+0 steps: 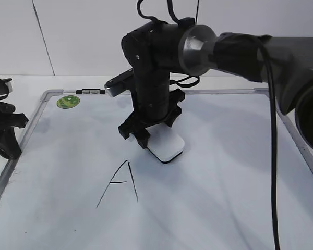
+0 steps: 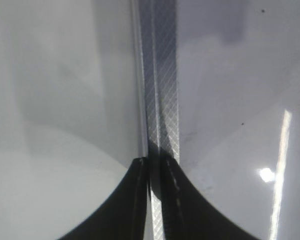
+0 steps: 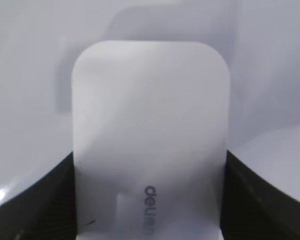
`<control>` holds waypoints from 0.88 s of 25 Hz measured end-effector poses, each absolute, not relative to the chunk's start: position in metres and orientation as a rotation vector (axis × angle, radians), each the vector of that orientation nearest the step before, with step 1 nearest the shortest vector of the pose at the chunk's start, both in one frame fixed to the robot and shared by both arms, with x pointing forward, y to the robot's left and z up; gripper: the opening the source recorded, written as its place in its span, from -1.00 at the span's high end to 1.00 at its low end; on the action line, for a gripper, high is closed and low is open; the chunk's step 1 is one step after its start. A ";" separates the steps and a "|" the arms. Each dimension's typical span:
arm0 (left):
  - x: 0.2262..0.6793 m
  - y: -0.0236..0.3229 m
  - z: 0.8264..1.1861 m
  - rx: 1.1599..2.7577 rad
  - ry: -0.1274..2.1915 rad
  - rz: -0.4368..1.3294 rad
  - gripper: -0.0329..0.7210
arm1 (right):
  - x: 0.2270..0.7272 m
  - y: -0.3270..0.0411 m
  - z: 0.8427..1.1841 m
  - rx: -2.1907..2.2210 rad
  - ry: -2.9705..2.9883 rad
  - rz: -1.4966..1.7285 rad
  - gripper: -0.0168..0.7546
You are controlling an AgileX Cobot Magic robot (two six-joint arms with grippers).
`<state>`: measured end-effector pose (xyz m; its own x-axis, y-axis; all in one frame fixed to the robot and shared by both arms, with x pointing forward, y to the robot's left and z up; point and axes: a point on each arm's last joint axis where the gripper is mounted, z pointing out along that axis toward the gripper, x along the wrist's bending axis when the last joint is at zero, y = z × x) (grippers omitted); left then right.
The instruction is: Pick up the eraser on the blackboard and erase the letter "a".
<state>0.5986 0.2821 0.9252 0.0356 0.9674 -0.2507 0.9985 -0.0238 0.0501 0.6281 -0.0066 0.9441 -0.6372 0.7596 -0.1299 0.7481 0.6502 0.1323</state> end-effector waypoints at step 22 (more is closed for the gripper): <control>0.599 0.282 0.925 2.096 2.034 -0.215 0.77 | 0.595 -0.106 1.053 1.529 2.492 0.209 -0.49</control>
<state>0.5986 0.2821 0.9252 0.0356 0.9674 -0.2507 0.9985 -0.0238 0.0501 0.5948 -0.1063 1.0534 -0.4398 0.8920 -0.1044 0.8622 0.4519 0.2289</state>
